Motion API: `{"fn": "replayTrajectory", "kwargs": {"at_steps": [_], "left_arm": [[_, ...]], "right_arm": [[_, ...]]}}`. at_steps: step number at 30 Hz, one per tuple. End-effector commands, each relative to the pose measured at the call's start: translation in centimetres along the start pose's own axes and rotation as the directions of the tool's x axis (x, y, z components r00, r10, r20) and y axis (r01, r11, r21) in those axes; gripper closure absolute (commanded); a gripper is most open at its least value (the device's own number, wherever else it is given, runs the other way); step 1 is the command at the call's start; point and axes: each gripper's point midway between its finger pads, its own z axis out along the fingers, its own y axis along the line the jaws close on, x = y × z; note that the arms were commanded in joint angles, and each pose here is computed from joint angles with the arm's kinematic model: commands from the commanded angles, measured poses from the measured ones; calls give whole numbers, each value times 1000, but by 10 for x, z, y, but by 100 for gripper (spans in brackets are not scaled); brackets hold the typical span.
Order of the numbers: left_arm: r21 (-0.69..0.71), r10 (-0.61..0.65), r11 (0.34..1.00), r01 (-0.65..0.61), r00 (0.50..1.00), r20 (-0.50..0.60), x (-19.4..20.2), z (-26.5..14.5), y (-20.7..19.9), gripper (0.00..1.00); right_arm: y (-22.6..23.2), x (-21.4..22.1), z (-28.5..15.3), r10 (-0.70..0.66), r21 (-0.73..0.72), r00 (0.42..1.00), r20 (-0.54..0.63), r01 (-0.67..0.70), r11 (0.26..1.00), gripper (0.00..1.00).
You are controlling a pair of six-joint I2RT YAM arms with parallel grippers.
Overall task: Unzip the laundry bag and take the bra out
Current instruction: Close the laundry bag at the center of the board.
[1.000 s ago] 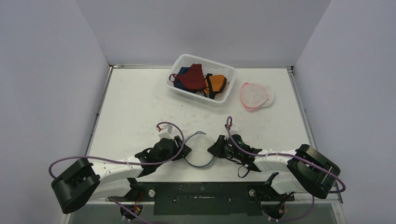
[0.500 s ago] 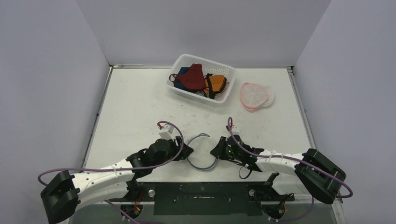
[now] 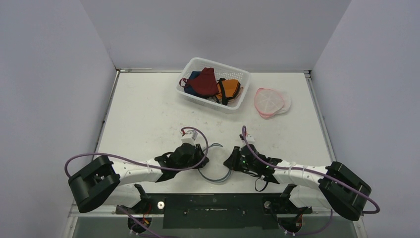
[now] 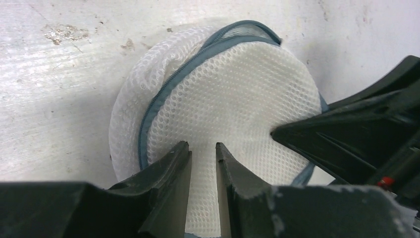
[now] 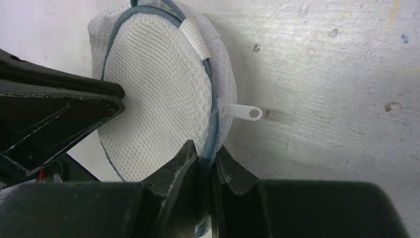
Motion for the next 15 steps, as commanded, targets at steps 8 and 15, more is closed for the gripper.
{"fn": "replayTrajectory", "kwargs": {"at_steps": [8,15], "left_arm": [[-50,-24,998,26,998,52,-8,14,10,77],[-47,-28,998,30,999,46,-7,16,9,76]], "right_arm": [[0,-12,-28,-85,81,996,9,84,993,44],[37,-62,-63,-196,89,976,92,188,978,24]]}}
